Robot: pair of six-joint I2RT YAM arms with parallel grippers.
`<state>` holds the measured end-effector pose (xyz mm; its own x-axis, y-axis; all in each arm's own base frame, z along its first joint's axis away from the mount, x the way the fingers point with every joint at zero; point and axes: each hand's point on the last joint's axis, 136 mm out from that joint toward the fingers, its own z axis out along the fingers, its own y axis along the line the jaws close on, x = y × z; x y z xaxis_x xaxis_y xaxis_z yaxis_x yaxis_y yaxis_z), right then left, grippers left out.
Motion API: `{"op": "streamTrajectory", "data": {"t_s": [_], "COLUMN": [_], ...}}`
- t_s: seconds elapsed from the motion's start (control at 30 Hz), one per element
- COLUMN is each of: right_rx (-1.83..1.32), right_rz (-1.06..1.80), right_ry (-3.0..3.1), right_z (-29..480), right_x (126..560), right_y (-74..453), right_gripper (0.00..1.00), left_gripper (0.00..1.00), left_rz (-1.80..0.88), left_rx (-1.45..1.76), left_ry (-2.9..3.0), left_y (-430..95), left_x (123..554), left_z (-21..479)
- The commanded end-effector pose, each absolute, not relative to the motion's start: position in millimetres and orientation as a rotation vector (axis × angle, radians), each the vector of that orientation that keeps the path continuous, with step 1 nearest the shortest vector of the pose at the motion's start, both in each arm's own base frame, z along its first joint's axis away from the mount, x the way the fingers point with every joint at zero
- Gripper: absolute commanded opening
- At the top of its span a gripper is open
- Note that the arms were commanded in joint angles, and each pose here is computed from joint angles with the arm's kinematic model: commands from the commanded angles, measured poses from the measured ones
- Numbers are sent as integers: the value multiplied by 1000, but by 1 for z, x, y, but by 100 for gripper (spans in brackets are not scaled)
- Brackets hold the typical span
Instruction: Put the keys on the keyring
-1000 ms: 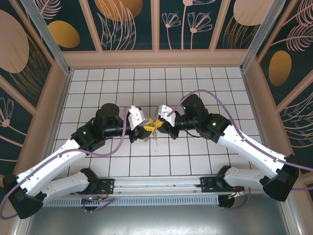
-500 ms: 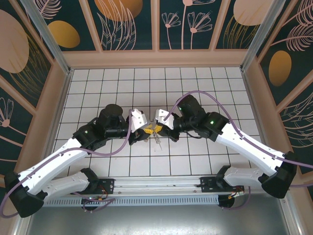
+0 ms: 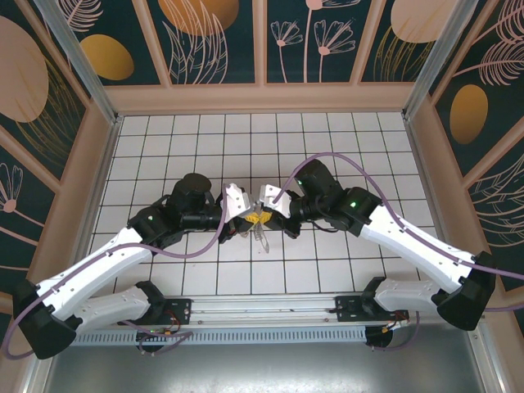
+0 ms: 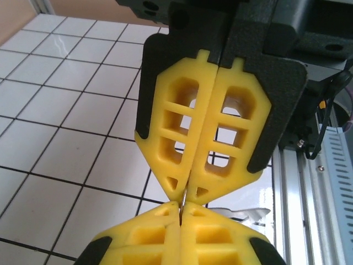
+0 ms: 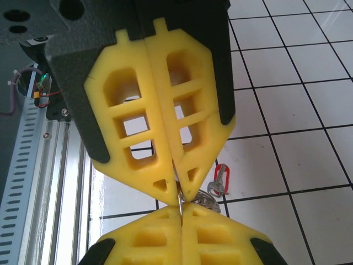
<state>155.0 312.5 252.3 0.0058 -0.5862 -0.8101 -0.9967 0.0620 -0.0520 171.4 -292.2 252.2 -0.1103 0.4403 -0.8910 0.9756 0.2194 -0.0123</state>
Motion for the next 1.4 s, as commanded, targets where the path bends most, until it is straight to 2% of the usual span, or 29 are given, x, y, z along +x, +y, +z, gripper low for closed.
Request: {"op": "streamTrajectory", "data": {"t_s": [0.0, 0.13, 0.23, 0.33, 0.4, 0.57, 0.93, 1.03, 1.17, 1.37], "right_rx": [-1618, -1581, -1486, -1368, -1295, -1174, -1175, -1105, -982, -818], "right_rz": [819, 801, 790, 788, 810, 843, 974, 970, 957, 798], "right_ry": [1526, 1495, 1478, 1461, 1445, 1429, 1320, 1352, 1462, 1664], "right_z": [279, 286, 294, 299, 304, 307, 310, 306, 294, 249], "right_x": [145, 146, 151, 155, 157, 165, 154, 167, 193, 228], "right_y": [322, 320, 316, 306, 300, 286, 294, 291, 285, 269], "right_gripper": [0, 0, 25, 38, 43, 41, 40, 44, 55, 67], "left_gripper": [0, 0, 0, 0, 0, 0, 0, 0, 0, 0], "left_rz": [-857, -879, -879, -883, -889, -957, -998, -923, -850, -730], "left_rx": [1340, 1289, 1198, 1116, 1084, 1066, 993, 954, 898, 811], "left_ry": [1657, 1624, 1564, 1505, 1475, 1418, 1392, 1462, 1506, 1586], "left_y": [-298, -298, -293, -287, -285, -286, -286, -284, -279, -264], "left_x": [172, 172, 174, 174, 174, 165, 167, 183, 199, 225], "left_z": [256, 264, 282, 297, 303, 311, 316, 310, 307, 294]}}
